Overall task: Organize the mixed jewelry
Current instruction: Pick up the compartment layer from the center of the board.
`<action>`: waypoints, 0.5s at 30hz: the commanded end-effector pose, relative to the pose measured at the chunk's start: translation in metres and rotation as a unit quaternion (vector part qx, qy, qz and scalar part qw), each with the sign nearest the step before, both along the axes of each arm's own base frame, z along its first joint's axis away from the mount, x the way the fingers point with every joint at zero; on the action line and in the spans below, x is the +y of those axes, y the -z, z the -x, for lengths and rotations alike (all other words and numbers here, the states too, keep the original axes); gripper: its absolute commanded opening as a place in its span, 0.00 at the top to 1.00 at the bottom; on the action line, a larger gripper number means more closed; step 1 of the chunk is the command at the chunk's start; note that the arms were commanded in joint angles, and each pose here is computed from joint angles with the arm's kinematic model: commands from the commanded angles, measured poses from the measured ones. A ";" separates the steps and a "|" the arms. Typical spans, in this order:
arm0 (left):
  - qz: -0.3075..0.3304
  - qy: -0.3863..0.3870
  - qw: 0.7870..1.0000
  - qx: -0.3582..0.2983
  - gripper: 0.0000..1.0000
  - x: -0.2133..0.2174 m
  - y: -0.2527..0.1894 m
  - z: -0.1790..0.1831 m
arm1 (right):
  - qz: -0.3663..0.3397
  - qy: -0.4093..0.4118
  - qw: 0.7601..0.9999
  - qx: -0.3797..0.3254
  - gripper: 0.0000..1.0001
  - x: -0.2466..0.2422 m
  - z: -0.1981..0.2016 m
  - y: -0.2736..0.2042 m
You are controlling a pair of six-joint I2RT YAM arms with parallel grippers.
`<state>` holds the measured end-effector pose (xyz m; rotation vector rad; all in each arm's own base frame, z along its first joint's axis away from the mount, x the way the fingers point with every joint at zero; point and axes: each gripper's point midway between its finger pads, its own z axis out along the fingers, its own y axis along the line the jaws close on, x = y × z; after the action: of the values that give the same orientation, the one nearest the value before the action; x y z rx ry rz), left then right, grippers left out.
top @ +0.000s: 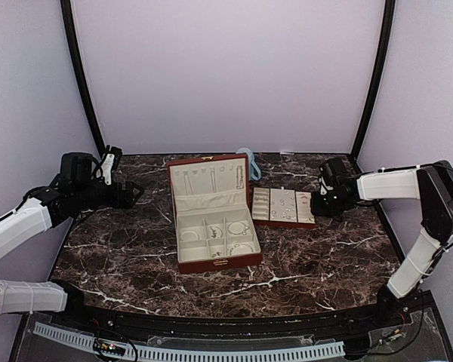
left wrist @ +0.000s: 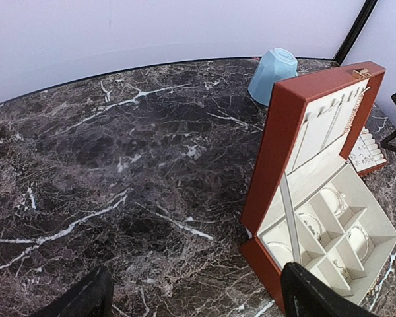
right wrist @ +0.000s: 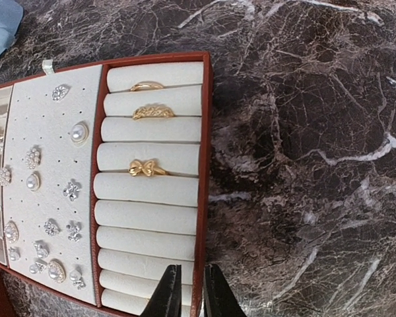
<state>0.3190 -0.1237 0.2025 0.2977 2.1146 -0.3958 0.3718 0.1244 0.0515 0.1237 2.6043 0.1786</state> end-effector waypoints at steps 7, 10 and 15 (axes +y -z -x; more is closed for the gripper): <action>0.001 0.000 1.000 -0.019 0.09 0.002 -0.007 0.000 | 0.010 -0.001 1.000 0.000 0.89 -0.005 -0.003 0.003; 0.002 0.000 1.000 -0.019 0.09 0.002 -0.007 0.000 | 0.010 -0.006 1.000 0.007 0.90 -0.004 -0.002 0.008; 0.003 0.000 1.000 -0.020 0.09 0.002 -0.008 0.000 | 0.011 -0.013 1.000 0.018 0.90 -0.002 0.000 0.016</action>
<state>0.3190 -0.1237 0.2027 0.2999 2.1134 -0.3952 0.3708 0.1221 0.0419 0.1053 2.6293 0.1599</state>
